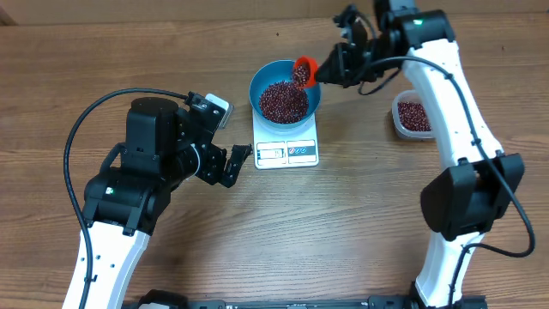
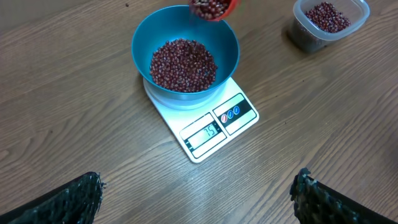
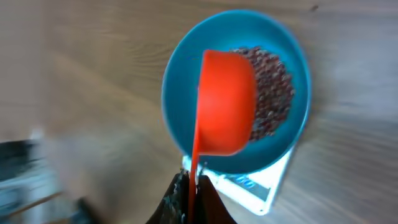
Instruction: Scoop item into bowl and weigh 150g on scale
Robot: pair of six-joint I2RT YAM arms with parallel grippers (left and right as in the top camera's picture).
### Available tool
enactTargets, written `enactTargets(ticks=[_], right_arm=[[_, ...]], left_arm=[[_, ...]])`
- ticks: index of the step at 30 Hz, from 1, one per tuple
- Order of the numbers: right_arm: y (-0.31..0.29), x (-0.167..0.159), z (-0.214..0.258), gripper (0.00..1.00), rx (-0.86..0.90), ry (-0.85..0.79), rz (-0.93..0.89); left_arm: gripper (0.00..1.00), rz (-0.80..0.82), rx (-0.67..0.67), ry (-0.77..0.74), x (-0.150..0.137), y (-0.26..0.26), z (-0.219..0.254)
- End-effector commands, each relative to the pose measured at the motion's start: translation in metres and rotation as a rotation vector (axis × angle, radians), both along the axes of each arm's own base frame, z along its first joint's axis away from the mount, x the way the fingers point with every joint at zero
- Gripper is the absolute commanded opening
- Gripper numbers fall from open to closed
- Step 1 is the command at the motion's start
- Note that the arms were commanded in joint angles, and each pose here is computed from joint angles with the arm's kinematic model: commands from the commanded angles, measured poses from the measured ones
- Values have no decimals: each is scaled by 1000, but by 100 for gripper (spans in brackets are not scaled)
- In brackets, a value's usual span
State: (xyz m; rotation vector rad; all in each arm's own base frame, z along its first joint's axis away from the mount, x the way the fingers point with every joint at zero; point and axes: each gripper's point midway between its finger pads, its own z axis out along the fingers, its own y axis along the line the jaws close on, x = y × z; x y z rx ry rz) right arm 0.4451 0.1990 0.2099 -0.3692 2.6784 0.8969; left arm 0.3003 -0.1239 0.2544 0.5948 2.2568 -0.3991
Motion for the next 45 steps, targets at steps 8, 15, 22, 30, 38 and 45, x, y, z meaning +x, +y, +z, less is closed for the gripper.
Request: enactTargets(ticks=[8, 15, 22, 30, 38, 45], right_arm=[[4, 11, 7, 4, -615, -304, -98], [21, 5, 16, 4, -750, -412, -59], [31, 3, 14, 4, -701, -402, -35], [-1, 1, 38, 4, -515, -324, -67], [-152, -7, 82, 4, -494, -237, -365], [-277, -39, 36, 4, -550, 24, -605]], left_arm=[[100, 8, -14, -17, 0, -2, 9], [99, 8, -14, -17, 0, -2, 9], [100, 8, -14, -17, 0, -2, 9], [100, 8, -14, -17, 0, -2, 9], [100, 8, -14, -17, 0, -2, 9], [99, 8, -14, -17, 0, -2, 9]])
